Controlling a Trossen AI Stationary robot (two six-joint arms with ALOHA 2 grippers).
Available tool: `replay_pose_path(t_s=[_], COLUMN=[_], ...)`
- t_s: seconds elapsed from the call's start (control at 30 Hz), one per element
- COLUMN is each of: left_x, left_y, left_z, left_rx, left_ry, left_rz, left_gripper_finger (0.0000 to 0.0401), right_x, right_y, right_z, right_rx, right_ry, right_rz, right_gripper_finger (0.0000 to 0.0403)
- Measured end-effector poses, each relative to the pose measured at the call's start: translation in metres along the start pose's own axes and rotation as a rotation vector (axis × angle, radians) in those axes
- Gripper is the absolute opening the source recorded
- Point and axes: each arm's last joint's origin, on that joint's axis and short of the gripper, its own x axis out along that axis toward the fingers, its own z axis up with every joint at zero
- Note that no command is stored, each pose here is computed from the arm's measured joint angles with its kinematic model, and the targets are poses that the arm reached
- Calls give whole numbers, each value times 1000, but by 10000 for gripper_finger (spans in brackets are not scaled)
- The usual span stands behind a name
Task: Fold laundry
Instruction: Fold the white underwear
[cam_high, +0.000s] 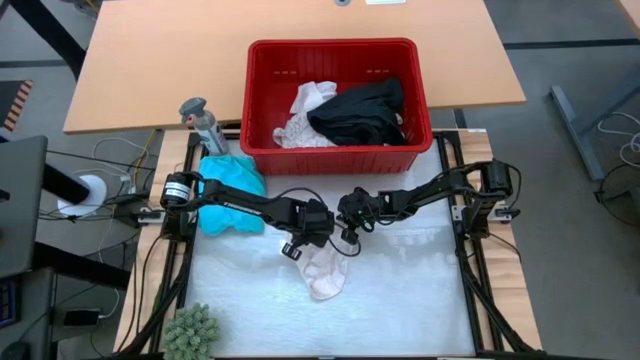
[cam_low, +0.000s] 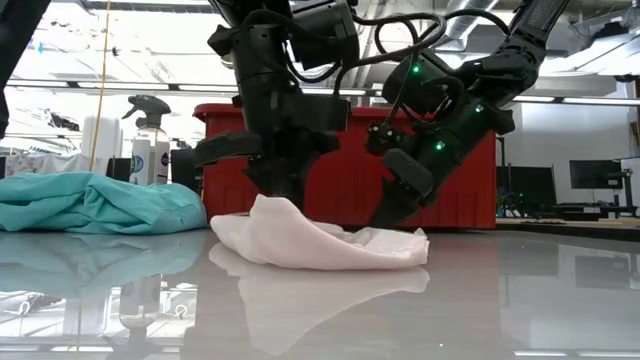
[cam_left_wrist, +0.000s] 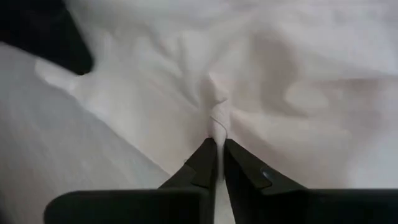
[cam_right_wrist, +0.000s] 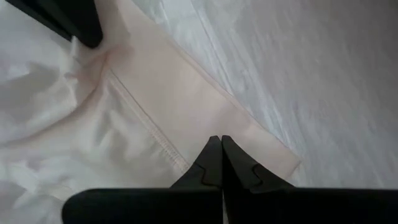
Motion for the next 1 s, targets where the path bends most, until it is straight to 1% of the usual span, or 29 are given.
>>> replay_pose_path(t_s=[0.1, 0.2, 0.27, 0.33, 0.47, 0.6, 0.67, 0.73, 0.87, 0.93, 1.0], left_x=[-1, -1, -3, -7, -17, -25, -24, -23, -18, -17, -16], left_y=[-6, -10, -10, -8, -1, 2, 0, -4, -22, -31, -41], left_z=[4, 6, 8, 13, 20, 23, 22, 25, 29, 34, 38], left_rx=[40, 46, 31, 3, -59, -164, -212, -253, -267, -255, -245], left_ry=[-9, -16, -15, -23, -22, -5, -6, -41, -78, -107, -132], left_rz=[-10, -12, -2, 32, 87, 89, 53, 15, -14, -11, 15], left_gripper_finger=[64, 106, 132, 156, 188, 198, 198, 195, 188, 185, 181], right_x=[0, 0, 0, 0, 0, 0, 0, 0, 0, 0, 0], right_y=[0, 0, 0, 0, 0, 0, 0, 0, 0, 0, 0], right_z=[0, 0, 0, 0, 0, 0, 0, 0, 0, 0, 0], right_rx=[0, -1, -3, -3, -3, -3, -2, -2, -4, -4, -5], right_ry=[0, 0, 1, 1, 1, 1, 2, 1, 1, 1, 1], right_rz=[0, 0, 0, 0, 0, 0, 0, 0, 0, 0, 0], right_gripper_finger=[20, 20, 20, 20, 21, 21, 21, 21, 21, 21, 21])
